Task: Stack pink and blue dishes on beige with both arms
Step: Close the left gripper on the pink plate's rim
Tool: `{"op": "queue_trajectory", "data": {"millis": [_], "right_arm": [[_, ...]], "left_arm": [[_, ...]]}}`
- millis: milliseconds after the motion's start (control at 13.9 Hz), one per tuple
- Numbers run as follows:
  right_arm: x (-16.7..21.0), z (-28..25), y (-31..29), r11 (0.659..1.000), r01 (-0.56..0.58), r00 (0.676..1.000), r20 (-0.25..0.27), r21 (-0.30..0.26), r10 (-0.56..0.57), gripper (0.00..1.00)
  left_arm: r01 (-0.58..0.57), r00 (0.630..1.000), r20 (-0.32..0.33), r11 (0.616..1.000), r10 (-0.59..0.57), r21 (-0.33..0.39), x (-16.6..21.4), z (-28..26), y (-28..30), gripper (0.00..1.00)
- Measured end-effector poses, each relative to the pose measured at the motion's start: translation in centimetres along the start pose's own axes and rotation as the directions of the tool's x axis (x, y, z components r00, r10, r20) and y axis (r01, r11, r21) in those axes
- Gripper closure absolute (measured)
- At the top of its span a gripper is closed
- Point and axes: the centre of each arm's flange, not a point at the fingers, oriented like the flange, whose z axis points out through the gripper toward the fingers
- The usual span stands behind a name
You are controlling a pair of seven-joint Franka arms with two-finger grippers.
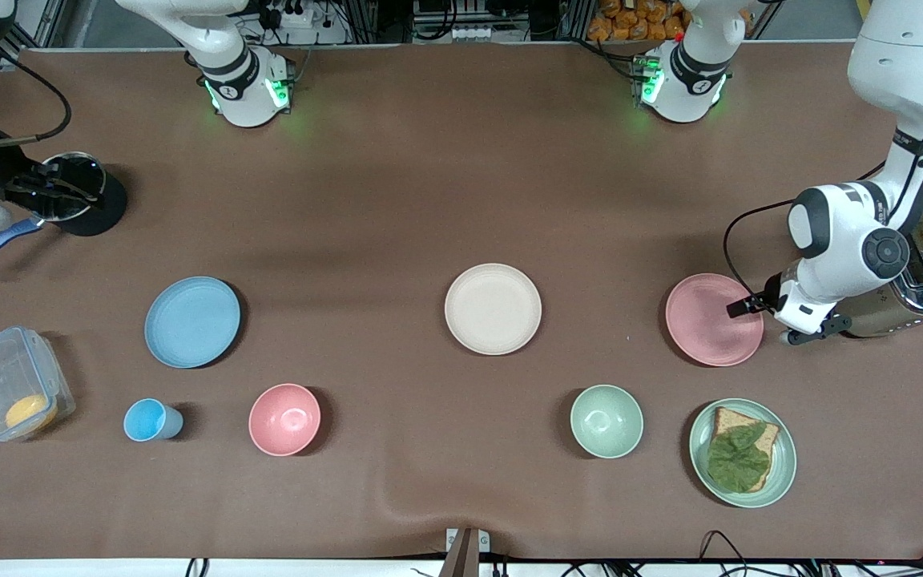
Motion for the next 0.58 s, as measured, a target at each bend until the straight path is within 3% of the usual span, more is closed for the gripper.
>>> {"op": "queue_trajectory", "data": {"millis": [360, 576], "right_arm": [[-0.48, -0.62, -0.73, 1.000, 0.013, 1.000, -0.008, -0.001, -0.013, 0.00], [-0.72, -0.95, -0.79, 1.000, 0.014, 1.000, -0.014, -0.001, -0.014, 0.00]], "left_arm": [[0.003, 1.000, 0.005, 1.000, -0.003, 0.001, 0.08, 0.53, -0.14, 0.08], [0.004, 1.000, 0.005, 1.000, -0.004, 0.001, 0.25, 0.68, -0.19, 0.15]]}}
